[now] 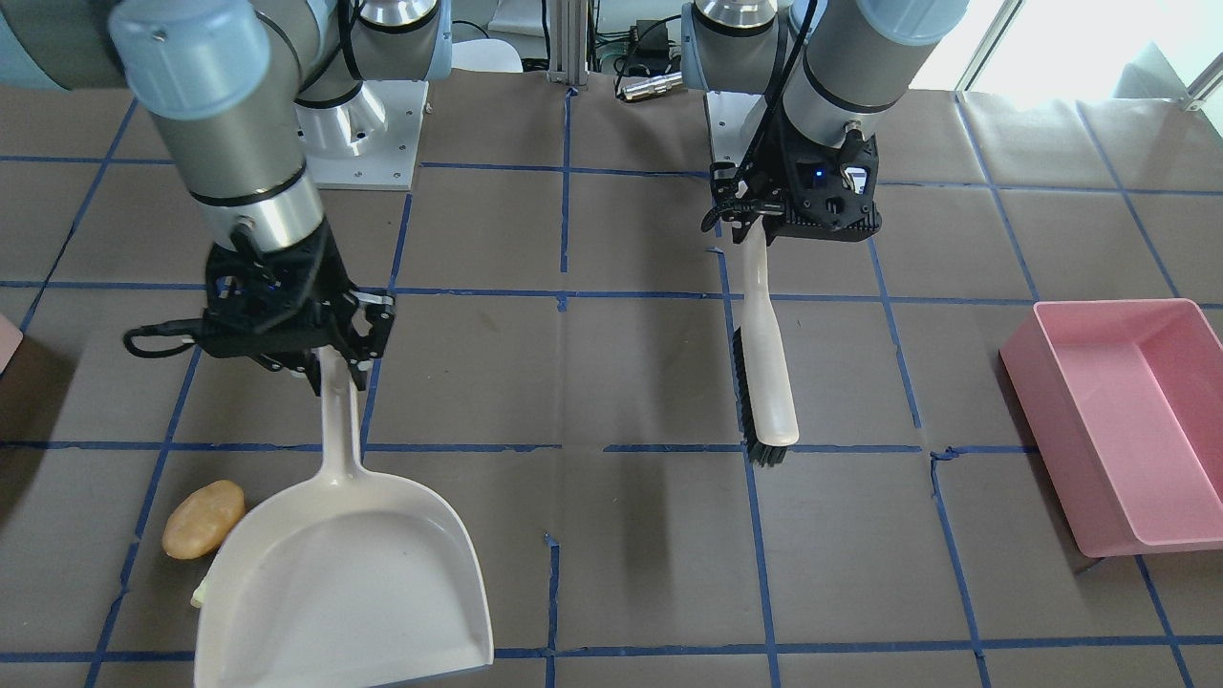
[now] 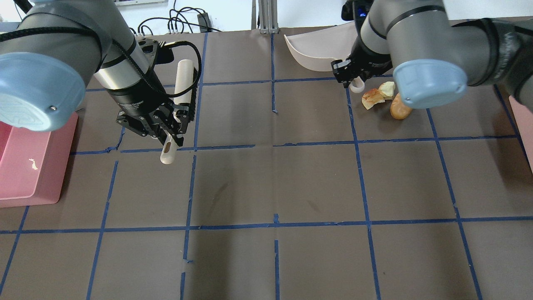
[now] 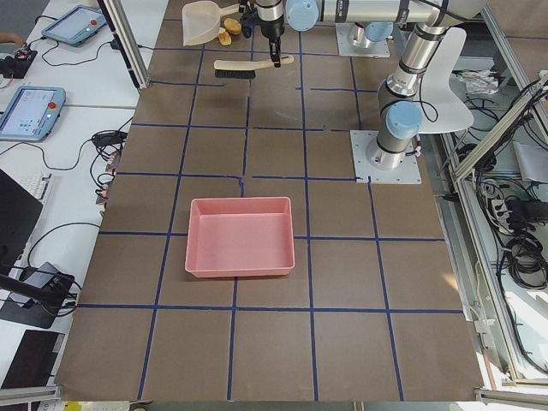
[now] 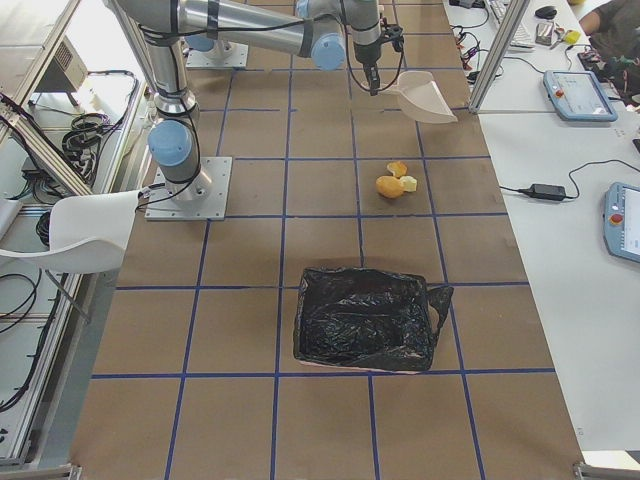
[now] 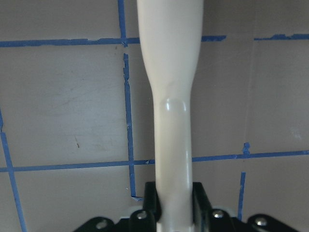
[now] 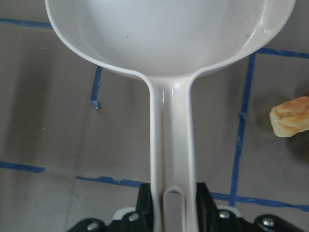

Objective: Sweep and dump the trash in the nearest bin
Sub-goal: 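Grasp the white dustpan handle with the right gripper and lift it, then place the dustpan beyond the food pieces while the left gripper brings the brush over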

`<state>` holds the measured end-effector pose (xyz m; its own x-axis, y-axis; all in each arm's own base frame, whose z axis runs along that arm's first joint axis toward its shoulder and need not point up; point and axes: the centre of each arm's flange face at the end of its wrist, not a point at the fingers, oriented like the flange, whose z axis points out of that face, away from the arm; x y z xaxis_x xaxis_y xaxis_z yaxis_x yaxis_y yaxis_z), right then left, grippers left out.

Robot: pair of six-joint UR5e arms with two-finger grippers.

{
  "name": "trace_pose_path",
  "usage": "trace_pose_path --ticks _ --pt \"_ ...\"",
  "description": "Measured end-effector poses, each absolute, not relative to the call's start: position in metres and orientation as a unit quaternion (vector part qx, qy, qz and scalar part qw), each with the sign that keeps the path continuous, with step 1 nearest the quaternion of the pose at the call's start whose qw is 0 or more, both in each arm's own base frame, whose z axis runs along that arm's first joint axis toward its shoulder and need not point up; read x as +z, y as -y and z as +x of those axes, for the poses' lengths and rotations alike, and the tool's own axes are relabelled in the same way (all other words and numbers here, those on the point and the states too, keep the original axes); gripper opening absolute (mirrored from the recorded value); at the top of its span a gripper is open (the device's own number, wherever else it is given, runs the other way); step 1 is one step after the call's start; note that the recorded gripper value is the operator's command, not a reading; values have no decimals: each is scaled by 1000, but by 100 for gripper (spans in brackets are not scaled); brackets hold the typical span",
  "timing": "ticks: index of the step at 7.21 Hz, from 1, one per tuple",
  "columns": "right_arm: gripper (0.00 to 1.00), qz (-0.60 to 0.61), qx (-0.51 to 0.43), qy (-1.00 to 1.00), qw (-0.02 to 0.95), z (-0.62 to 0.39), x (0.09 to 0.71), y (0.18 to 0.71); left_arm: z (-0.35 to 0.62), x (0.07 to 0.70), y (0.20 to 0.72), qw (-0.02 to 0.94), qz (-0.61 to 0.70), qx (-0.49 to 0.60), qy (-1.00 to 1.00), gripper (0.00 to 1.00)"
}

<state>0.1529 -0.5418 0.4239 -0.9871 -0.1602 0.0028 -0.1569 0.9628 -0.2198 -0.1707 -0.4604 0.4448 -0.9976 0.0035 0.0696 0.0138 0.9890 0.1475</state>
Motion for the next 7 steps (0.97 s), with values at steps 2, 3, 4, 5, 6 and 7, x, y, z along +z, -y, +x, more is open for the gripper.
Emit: trace_pose_path --ticks 2,3,4,5,6,7 --pt "33 -113 -82 -990 -8 88 456 517 -181 435 465 32 -12 -84 996 0" --pt "33 -136 -69 -988 -13 51 464 509 -200 426 471 27 -17 -90 995 0" --pt "33 -168 -54 -984 -15 9 466 503 -233 414 483 19 -17 -87 996 0" --pt "33 -205 -43 -978 -16 -32 465 498 -271 402 499 8 -15 -78 997 0" --pt "33 -239 -34 -970 -14 -69 463 492 -310 391 519 -5 -18 -68 998 0" --pt "33 -267 -23 -963 -8 -104 461 483 -350 382 540 -17 -16 -55 998 0"
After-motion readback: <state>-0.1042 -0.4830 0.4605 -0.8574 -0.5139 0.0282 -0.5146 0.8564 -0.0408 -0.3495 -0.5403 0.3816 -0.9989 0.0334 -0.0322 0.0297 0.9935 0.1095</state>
